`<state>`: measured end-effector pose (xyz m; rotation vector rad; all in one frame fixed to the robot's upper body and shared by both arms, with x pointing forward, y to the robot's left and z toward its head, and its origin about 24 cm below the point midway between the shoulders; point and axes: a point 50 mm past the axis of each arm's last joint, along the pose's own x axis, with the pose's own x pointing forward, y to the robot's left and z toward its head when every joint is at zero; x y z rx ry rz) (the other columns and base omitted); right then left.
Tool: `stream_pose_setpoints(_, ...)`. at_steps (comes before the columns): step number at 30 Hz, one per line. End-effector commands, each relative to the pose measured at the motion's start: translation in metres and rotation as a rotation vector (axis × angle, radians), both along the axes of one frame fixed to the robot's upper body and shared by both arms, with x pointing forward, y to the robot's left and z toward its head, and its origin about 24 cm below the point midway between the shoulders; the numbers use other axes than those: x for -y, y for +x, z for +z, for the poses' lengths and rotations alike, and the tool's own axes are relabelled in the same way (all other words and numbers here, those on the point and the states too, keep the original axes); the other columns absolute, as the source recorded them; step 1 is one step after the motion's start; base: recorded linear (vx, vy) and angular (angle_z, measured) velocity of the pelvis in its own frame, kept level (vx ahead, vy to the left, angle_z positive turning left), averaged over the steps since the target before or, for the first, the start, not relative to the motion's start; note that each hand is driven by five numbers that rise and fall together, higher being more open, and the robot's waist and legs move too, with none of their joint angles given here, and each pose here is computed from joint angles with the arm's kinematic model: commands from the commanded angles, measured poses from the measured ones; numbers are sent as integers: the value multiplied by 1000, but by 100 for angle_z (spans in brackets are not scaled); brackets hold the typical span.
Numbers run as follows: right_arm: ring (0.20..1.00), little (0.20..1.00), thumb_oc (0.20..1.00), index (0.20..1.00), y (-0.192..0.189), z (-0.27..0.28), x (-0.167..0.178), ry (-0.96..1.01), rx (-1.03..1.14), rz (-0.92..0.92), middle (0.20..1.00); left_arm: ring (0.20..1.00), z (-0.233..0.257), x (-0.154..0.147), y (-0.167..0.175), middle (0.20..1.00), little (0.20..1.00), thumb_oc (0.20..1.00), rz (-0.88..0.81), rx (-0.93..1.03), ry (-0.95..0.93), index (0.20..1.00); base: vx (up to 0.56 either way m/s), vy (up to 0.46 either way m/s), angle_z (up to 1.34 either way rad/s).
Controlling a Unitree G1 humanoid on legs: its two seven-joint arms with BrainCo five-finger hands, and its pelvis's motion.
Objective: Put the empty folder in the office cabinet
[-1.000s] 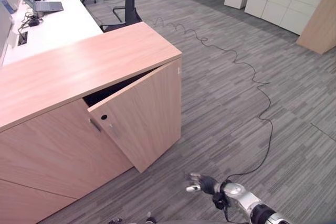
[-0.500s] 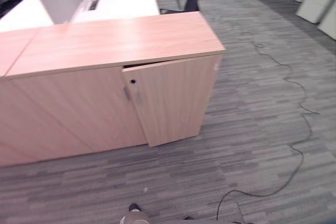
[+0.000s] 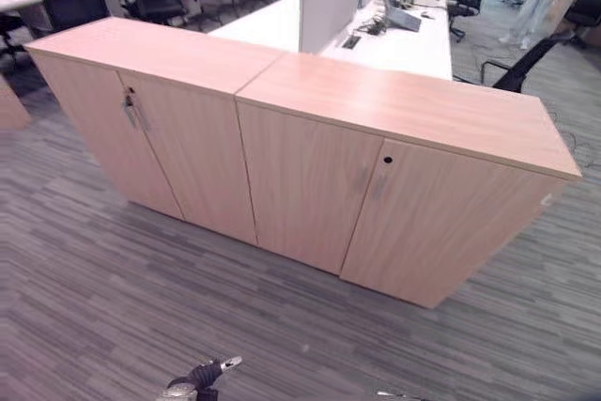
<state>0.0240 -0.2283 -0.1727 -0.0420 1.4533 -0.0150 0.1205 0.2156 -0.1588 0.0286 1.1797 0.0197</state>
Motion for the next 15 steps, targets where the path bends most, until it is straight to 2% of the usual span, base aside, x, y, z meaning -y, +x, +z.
stream_pose_setpoints(1,1000,1000,1000,1000,2,-2,-10,32,-9,-27,1000,1000,0,-30,-23,1000,1000,1000,48,-44,87,1000,117,301,122)
stream_pose_setpoints(4,1000,1000,1000,1000,13,-1,-10,37,27,-66,1000,1000,0,-19,-17,1000,1000,1000,89,9,78,1000,102,171,82)
stream_pose_setpoints(7,1000,1000,1000,1000,20,1,-1,-16,59,-171,1000,1000,9,-10,6,1000,1000,1000,162,202,45,1000,-82,-3,24)
stream_pose_setpoints(11,1000,1000,1000,1000,23,3,8,-47,48,-183,1000,1000,12,3,0,1000,1000,1000,159,260,-89,1000,-73,-72,33)
stream_pose_setpoints(13,1000,1000,1000,1000,20,4,12,-48,35,-200,1000,1000,13,9,-6,1000,1000,1000,209,273,-199,1000,0,-50,-25)
stream_pose_setpoints(15,1000,1000,1000,1000,19,4,13,-50,31,-206,1000,1000,14,11,-9,1000,1000,1000,220,273,-228,1000,15,-29,-24)
